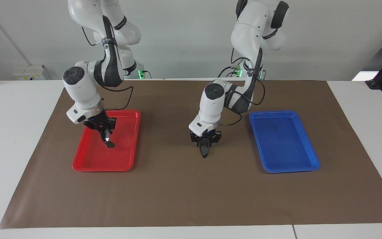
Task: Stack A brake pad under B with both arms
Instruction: 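Set the pad mid-table with the left gripper while the right gripper lifts, then withdraw the left gripper while the right gripper carries the curved pad over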
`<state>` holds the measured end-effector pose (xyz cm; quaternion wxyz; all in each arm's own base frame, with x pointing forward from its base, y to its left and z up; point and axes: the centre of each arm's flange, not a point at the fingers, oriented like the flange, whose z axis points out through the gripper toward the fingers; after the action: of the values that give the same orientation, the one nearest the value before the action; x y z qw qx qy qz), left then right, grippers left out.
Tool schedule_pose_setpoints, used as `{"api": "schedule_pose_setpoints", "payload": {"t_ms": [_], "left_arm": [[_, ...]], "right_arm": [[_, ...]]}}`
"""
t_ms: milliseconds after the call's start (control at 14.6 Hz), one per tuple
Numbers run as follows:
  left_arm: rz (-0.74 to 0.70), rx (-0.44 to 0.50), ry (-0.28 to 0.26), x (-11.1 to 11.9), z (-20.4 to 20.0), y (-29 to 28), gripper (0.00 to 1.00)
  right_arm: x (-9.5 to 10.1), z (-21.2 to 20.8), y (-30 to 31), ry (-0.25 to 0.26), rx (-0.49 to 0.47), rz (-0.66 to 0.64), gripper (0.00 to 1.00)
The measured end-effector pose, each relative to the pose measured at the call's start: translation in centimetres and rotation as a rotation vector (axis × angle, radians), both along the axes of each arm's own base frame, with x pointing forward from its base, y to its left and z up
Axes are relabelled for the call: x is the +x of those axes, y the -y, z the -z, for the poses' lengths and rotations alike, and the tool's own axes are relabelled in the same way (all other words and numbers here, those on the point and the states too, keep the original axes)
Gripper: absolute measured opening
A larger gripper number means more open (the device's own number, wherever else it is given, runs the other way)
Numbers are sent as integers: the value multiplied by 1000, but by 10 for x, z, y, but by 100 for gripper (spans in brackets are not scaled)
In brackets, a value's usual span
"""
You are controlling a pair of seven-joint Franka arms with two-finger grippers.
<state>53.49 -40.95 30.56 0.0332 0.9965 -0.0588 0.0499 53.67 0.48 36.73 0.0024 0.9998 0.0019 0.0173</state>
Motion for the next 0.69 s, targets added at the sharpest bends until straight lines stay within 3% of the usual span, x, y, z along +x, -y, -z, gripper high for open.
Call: {"api": "schedule_pose_setpoints", "payload": {"t_ms": [137, 343, 686], "left_arm": [[-5, 4, -3, 2, -1, -3, 99], [-41, 28, -25, 15, -26, -33, 100], [-26, 50, -63, 43, -129, -171, 100]], "right_arm": [[3, -9, -13, -7, 1, -10, 43], [9, -25, -50, -10, 4, -3, 43], [19, -35, -133, 4, 15, -27, 43]]}}
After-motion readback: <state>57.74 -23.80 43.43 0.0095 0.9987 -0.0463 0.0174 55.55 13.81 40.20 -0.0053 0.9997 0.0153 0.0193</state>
